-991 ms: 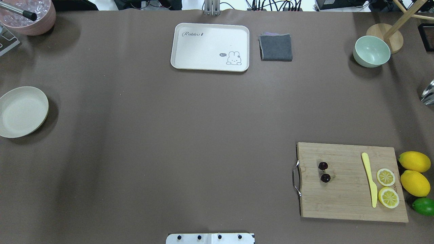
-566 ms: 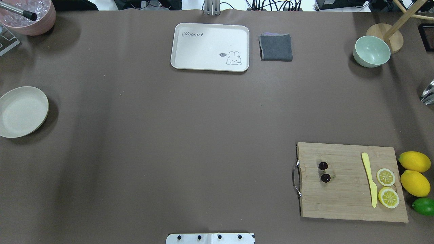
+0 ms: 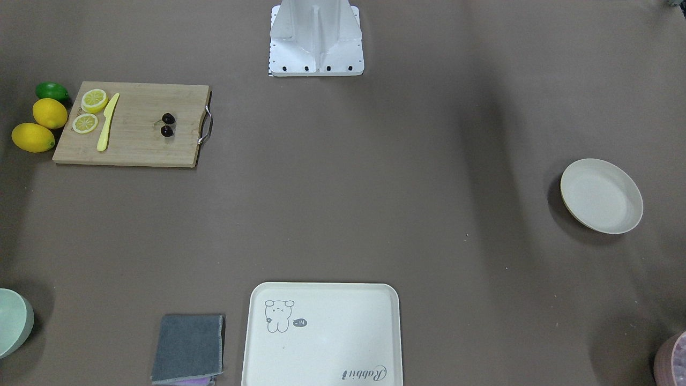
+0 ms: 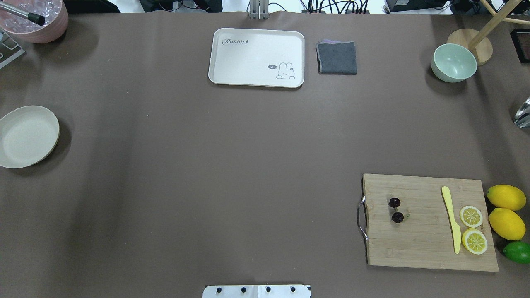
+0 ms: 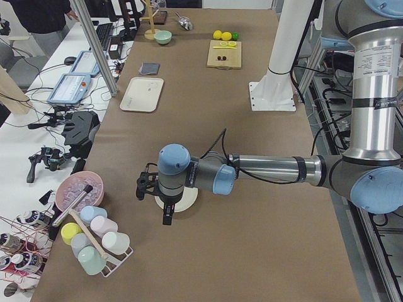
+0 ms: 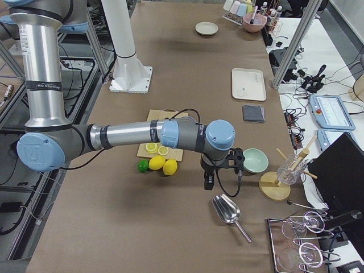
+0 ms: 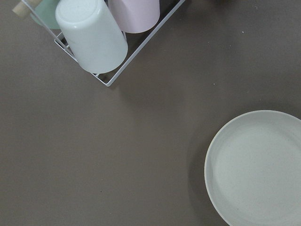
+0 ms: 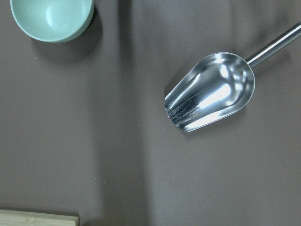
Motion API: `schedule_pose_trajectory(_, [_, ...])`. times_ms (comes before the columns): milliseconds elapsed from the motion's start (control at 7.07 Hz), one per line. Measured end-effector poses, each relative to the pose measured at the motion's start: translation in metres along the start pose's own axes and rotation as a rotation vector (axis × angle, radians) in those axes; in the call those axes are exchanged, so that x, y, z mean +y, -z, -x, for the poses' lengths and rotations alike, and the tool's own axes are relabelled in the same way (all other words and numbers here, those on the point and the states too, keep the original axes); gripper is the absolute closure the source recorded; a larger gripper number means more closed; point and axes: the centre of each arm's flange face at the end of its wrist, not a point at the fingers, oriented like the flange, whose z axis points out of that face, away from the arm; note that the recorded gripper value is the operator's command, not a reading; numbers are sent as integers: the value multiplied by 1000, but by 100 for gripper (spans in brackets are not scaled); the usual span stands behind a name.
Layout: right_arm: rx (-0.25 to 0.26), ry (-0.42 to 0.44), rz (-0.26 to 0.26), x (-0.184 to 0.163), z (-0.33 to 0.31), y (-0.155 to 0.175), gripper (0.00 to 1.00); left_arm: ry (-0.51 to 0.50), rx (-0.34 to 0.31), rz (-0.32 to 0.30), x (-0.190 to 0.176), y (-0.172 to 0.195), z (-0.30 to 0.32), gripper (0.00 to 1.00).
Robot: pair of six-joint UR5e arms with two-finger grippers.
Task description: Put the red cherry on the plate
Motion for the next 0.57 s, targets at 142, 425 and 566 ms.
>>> schedule_pose_trajectory(142, [0, 4, -4, -2, 2, 2, 0, -41, 7, -10, -6, -8, -10, 2])
schedule_pose_trajectory(425, [-1, 12, -11, -5, 6, 6, 0, -95, 36, -35, -13, -45, -22, 2])
schedule_pose_trajectory(566, [-1, 16, -14, -5, 8, 7, 0, -112, 51, -34, -12, -80, -25, 2])
